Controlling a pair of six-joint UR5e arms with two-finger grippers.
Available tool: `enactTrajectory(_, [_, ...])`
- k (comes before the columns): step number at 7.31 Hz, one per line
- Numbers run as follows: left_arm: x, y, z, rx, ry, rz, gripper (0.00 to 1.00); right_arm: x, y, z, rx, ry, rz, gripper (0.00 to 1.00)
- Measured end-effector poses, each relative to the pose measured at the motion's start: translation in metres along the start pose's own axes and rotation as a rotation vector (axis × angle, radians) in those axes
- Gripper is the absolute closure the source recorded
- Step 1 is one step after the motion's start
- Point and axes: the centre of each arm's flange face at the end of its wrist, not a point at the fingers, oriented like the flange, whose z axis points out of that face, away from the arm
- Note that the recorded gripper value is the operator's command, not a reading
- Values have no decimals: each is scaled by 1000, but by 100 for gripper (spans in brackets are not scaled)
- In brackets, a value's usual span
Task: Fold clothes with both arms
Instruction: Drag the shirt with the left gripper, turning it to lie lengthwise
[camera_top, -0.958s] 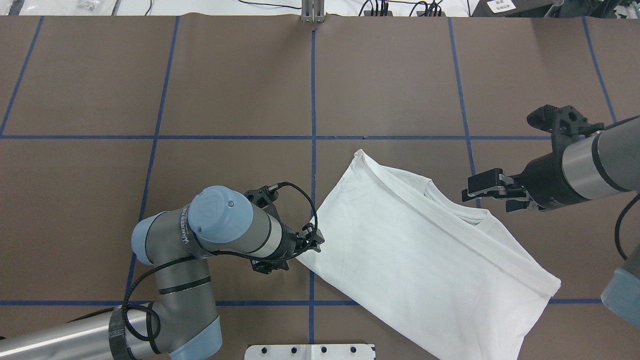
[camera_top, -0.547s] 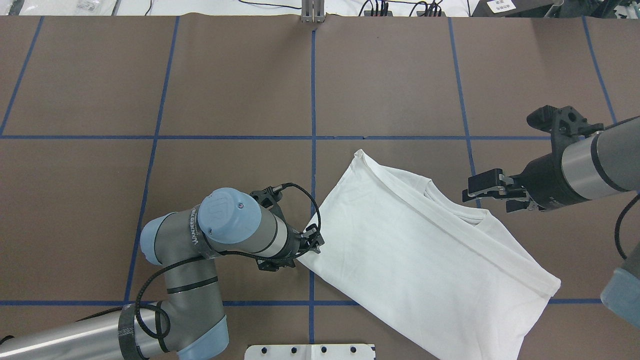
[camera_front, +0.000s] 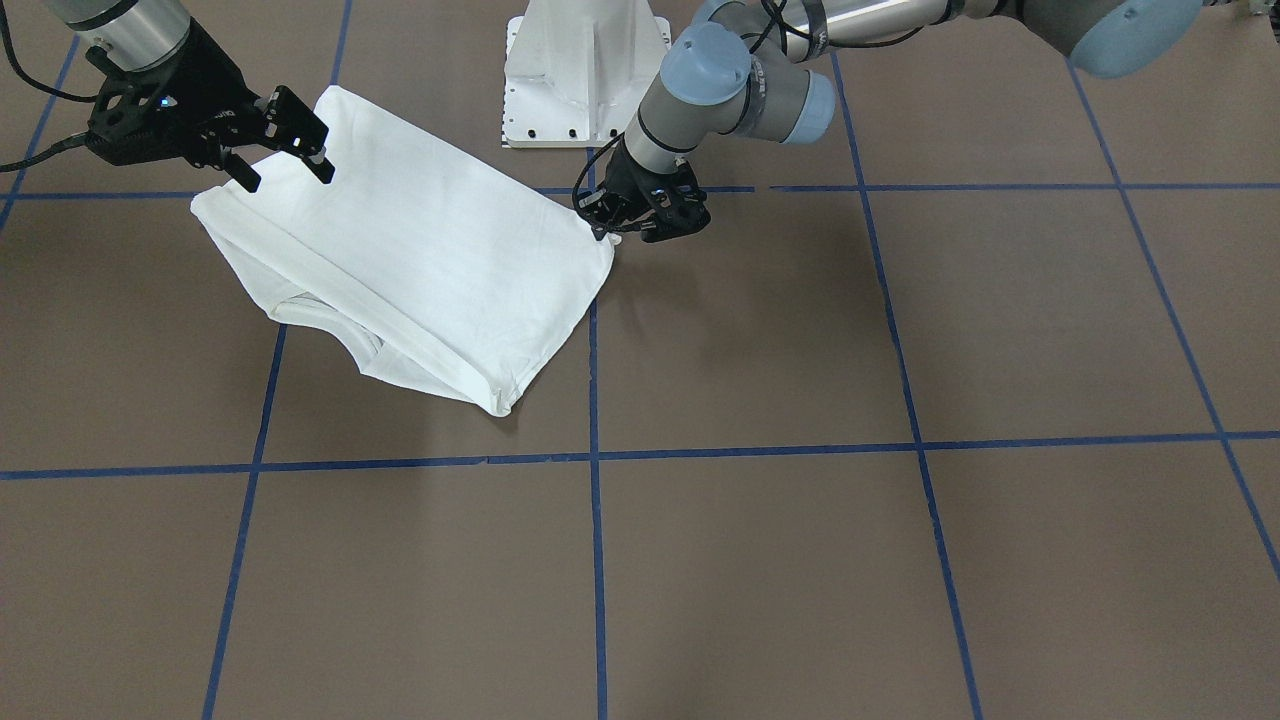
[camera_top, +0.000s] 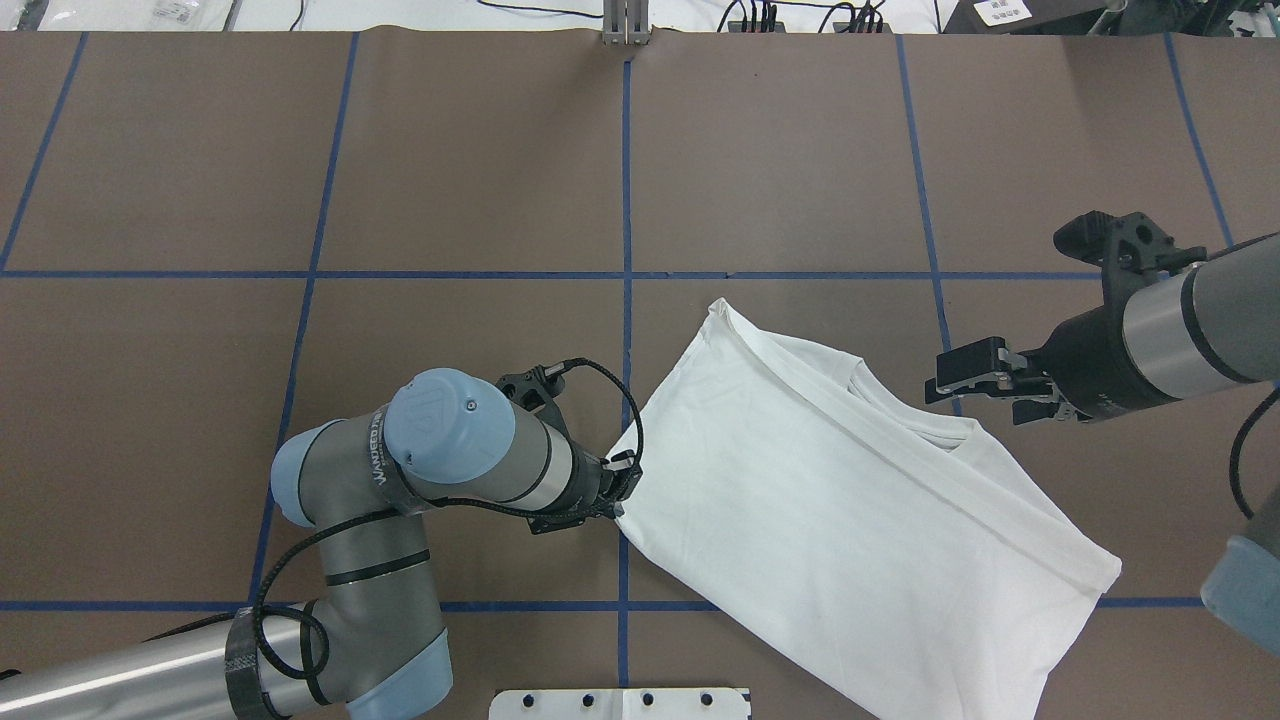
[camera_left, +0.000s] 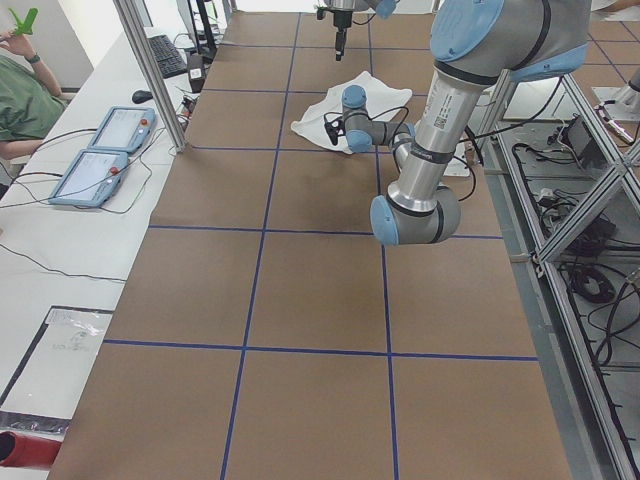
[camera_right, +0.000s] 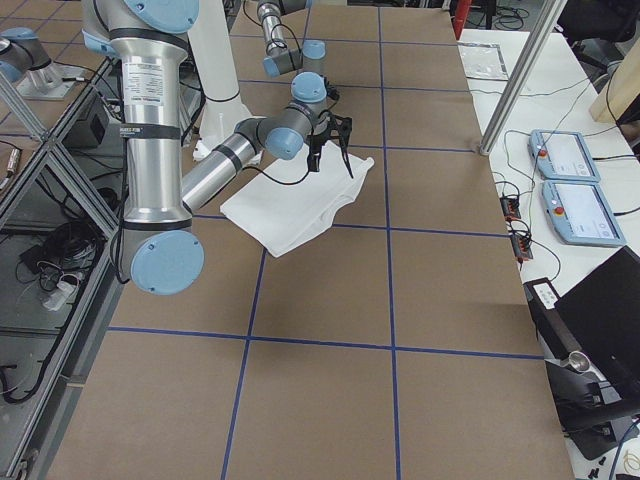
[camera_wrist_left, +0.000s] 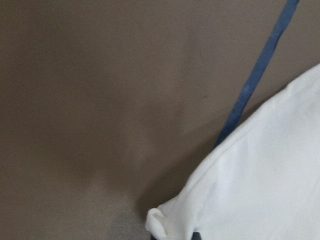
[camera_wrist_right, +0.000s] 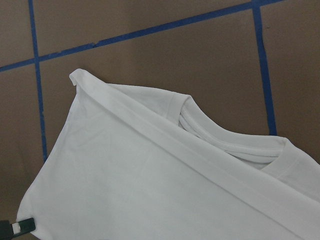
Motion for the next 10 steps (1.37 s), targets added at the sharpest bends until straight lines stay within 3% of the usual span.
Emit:
enactTrajectory(3, [0,-51,-26,68,15,-33,100,-2,-4,5,11,4,-1,0])
enactTrajectory(7, [-7,-186,-63,255,-55,30,100,-13,-14,14,25,1,-5,0])
enactTrajectory(10, [30,-279,-54,379,-74,98,100,-16,-15,15,30,1,-5,0])
